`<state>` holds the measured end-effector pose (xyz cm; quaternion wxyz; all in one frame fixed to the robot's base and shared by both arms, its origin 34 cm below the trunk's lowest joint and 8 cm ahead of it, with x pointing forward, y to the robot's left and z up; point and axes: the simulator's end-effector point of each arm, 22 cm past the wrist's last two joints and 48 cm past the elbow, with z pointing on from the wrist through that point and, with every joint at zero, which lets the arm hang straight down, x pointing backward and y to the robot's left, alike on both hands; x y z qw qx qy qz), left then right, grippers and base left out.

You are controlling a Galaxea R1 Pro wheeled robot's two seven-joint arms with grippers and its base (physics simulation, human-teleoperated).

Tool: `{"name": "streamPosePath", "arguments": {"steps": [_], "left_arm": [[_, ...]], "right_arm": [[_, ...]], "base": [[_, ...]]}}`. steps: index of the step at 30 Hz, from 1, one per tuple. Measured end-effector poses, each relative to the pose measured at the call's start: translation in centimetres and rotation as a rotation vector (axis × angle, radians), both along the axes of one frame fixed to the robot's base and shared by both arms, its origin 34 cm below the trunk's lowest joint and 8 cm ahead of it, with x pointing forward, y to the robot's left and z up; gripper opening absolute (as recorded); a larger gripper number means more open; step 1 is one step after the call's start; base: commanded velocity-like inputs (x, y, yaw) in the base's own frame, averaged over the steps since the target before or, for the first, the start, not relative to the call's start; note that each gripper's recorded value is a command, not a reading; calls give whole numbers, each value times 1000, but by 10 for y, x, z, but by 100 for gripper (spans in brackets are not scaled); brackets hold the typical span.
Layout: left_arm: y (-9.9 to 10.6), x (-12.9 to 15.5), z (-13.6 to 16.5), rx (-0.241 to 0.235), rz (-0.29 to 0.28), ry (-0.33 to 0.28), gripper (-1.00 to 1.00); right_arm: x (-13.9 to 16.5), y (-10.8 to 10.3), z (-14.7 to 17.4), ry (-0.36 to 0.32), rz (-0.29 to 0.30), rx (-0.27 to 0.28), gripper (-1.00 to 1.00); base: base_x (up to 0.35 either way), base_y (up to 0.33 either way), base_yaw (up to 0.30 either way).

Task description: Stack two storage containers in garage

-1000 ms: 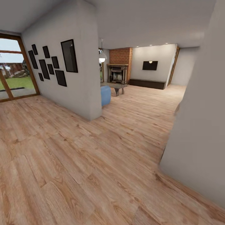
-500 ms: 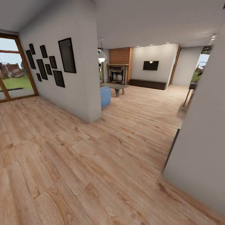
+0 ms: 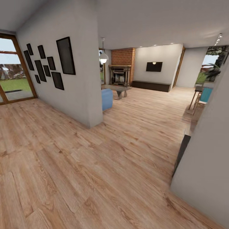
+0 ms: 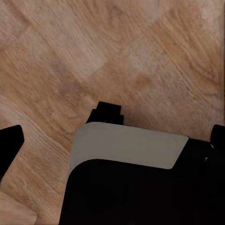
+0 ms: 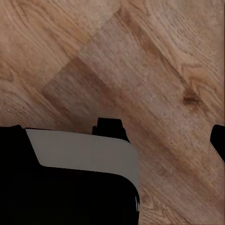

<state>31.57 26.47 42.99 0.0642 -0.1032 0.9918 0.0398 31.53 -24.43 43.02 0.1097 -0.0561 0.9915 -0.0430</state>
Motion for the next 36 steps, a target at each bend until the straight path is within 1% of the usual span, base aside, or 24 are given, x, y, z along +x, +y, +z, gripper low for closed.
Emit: {"name": "streamPosePath", "arguments": {"steps": [12,14,17,36], "left_arm": [[0,0,0,0,0,0,100],[1,0,0,1,1,0,100],[1,0,0,1,1,0,100],[0,0,0,0,0,0,100]], "right_arm": [[0,0,0,-2,-4,0,100],[5,0,1,-23,-5,1,100],[7,-1,2,-31,-6,-1,100],[7,-1,2,-33,-5,-2,100]], "base": [[322,0,0],[322,0,0],[322,0,0],[322,0,-9]]}}
